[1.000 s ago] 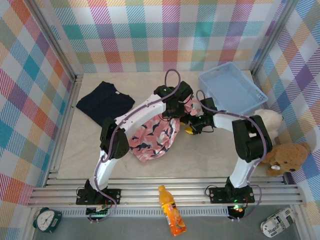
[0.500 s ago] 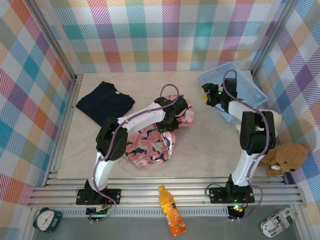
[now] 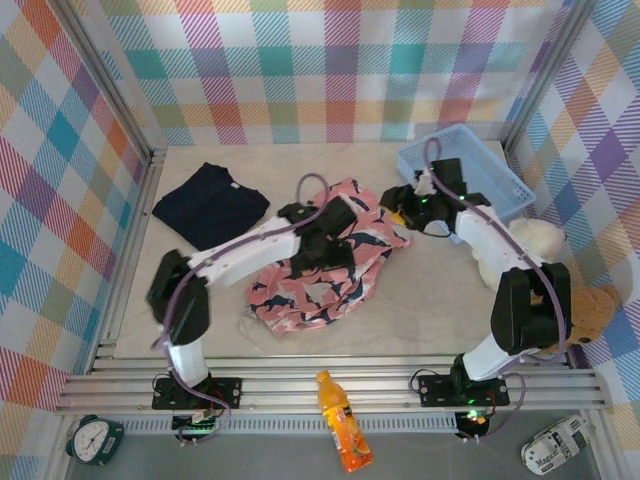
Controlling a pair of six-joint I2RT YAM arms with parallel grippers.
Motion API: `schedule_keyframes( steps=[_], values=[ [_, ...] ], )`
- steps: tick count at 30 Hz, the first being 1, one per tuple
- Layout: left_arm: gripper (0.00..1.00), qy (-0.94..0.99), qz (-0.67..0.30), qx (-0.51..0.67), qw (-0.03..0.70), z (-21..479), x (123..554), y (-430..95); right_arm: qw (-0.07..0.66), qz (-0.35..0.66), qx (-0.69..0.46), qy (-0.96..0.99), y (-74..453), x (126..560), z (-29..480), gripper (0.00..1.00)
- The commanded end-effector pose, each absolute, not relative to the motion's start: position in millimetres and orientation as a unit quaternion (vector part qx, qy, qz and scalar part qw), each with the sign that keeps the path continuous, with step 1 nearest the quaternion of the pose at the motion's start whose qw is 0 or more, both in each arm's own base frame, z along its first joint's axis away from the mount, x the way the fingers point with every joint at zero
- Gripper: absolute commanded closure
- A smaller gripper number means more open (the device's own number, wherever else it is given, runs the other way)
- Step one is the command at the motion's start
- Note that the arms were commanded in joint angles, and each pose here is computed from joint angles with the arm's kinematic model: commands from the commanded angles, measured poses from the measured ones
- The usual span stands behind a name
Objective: Fold and stack the mixed laundry pile
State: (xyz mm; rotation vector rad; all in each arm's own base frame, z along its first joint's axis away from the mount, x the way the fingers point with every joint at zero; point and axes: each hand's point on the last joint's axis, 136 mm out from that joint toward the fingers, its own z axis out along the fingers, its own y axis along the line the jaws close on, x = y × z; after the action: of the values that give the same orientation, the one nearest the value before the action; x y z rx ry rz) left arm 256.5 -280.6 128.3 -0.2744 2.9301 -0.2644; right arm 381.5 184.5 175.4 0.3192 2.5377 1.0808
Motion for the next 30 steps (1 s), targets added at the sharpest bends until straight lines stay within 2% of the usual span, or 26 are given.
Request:
schedule_keyframes(
  steps=[1, 7, 14, 17, 20, 25, 29, 30],
  values=[
    [0.04, 0.976, -0.065, -0.190, 0.089, 101.4, 237.4, -239.9, 0.136, 0.343, 0.065, 0.927, 198.7, 363.0, 136.4, 0.53],
    [0.04, 0.956, -0.041, -0.269, 0.114, 62.1, 234.6, -202.5, 0.072, 0.282, 0.067, 0.954, 197.1, 382.2, 61.6, 0.56],
    [0.03, 0.949, 0.048, -0.290, 0.118, 24.9, 248.5, -162.7, 0.035, 0.232, 0.097, 0.967, 178.8, 358.1, 22.0, 0.53],
    [0.02, 0.951, 0.080, -0.283, 0.100, 12.1, 265.8, -140.7, 0.027, 0.226, 0.118, 0.967, 170.6, 337.2, 21.0, 0.46],
    [0.00, 0.957, 0.093, -0.250, 0.113, 20.9, 302.7, -127.8, 0.020, 0.235, 0.140, 0.962, 167.6, 318.2, 25.1, 0.37],
    [0.00, 0.972, 0.091, -0.155, 0.149, 77.2, 364.4, -137.9, 0.042, 0.285, 0.135, 0.948, 179.5, 317.3, 59.8, 0.17],
    [0.00, 0.975, 0.042, -0.138, 0.171, 128.8, 367.1, -148.8, 0.076, 0.287, 0.114, 0.948, 178.9, 325.9, 86.8, 0.01],
    [0.00, 0.974, 0.024, -0.144, 0.173, 136.1, 361.8, -148.6, 0.079, 0.283, 0.111, 0.949, 177.3, 326.4, 89.6, 0.01]
  ],
)
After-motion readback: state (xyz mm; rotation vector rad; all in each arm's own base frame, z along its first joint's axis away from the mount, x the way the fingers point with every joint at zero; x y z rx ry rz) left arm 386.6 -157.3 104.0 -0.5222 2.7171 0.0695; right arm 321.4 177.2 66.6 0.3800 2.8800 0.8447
